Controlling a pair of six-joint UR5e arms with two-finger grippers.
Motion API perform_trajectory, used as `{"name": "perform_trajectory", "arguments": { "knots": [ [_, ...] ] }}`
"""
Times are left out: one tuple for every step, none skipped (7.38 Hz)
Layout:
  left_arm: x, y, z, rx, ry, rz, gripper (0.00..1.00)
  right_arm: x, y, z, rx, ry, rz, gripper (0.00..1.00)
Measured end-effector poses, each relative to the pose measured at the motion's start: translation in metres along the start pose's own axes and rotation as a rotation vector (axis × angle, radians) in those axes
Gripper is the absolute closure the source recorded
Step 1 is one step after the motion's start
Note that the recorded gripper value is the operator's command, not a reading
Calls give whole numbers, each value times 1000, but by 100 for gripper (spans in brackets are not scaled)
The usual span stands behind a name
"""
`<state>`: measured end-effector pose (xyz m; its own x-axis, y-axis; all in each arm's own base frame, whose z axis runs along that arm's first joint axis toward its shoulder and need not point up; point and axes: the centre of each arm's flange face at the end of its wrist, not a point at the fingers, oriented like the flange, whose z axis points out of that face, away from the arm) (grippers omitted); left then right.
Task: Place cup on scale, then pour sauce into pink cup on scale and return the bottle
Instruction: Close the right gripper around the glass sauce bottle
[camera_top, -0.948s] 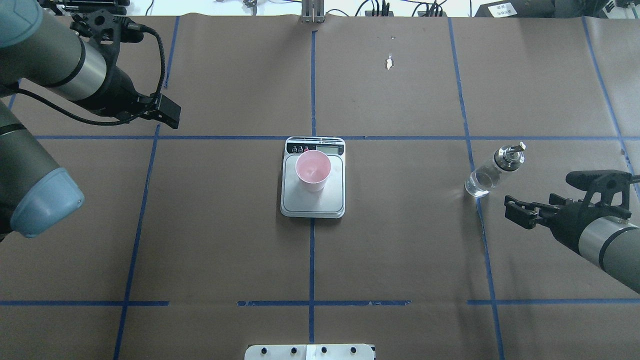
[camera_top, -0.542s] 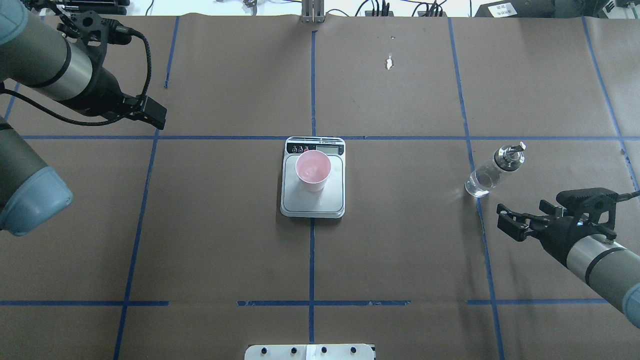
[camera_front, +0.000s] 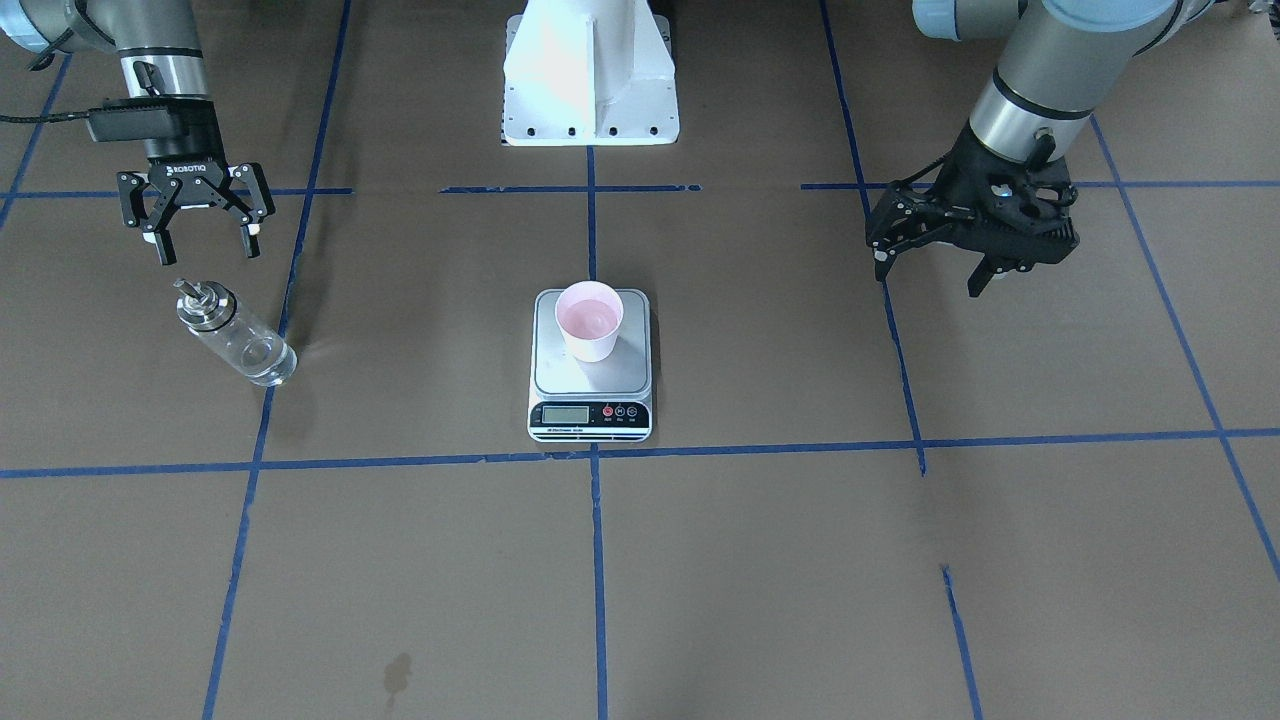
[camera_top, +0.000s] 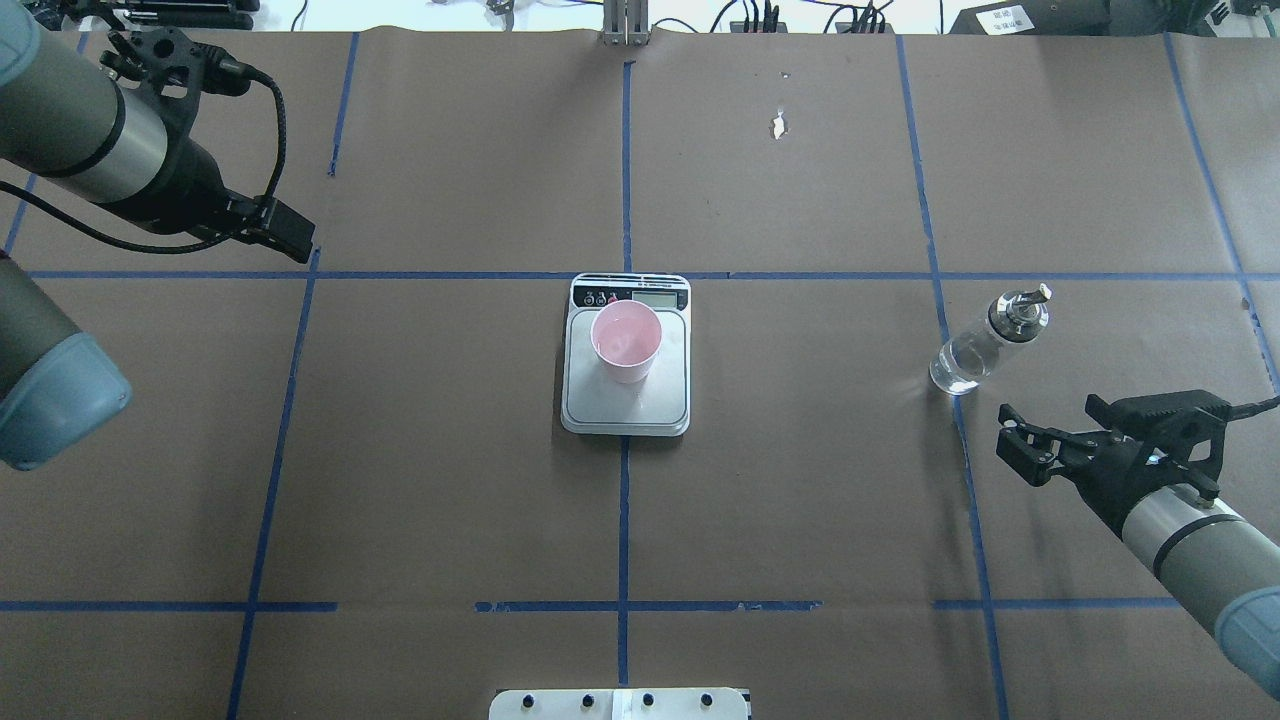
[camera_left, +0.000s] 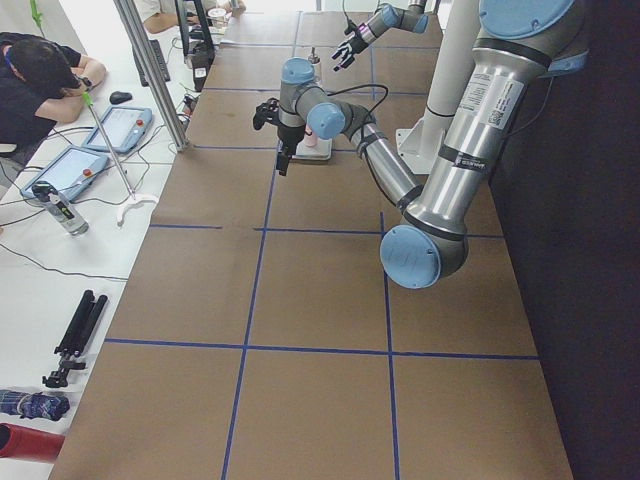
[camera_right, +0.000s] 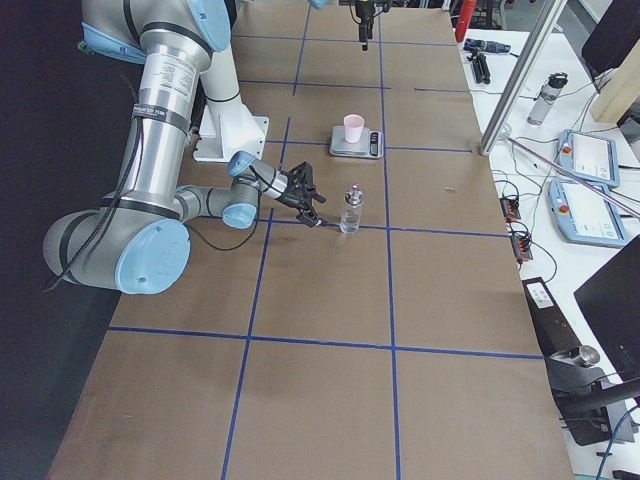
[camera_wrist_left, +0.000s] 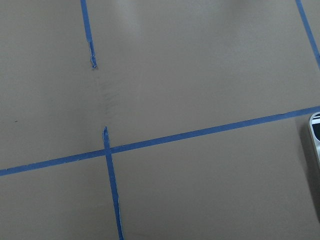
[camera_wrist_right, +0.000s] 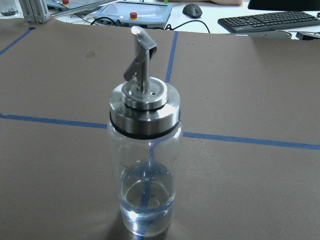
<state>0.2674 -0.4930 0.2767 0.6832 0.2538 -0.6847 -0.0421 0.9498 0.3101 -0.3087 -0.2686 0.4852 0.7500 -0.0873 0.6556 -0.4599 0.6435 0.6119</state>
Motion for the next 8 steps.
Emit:
{"name": "perform_trajectory", "arguments": {
  "knots": [
    [-20,1,0,-1,-21,63,0,-1,1,2,19,6,-8,0],
    [-45,0,-4,2,-45,121,0,-5,2,4,29,4,-9,0],
    [-65,0,-7,2,-64,155,0,-9,4,9,40,6,-10,0],
    [-74,-1,-8,2,-73,168,0,-12,6,13,54,9,-15,0],
    [-78,-1,-8,1,-77,170,0,-18,6,16,64,6,-22,0],
    [-80,-2,-8,0,-79,171,0,-25,7,18,69,-1,-26,0],
    [-81,-2,-9,1,-80,170,0,-32,7,20,72,-10,-30,0],
    [-82,-2,-10,3,-81,168,0,-38,7,23,74,-16,-42,0]
  ]
}}
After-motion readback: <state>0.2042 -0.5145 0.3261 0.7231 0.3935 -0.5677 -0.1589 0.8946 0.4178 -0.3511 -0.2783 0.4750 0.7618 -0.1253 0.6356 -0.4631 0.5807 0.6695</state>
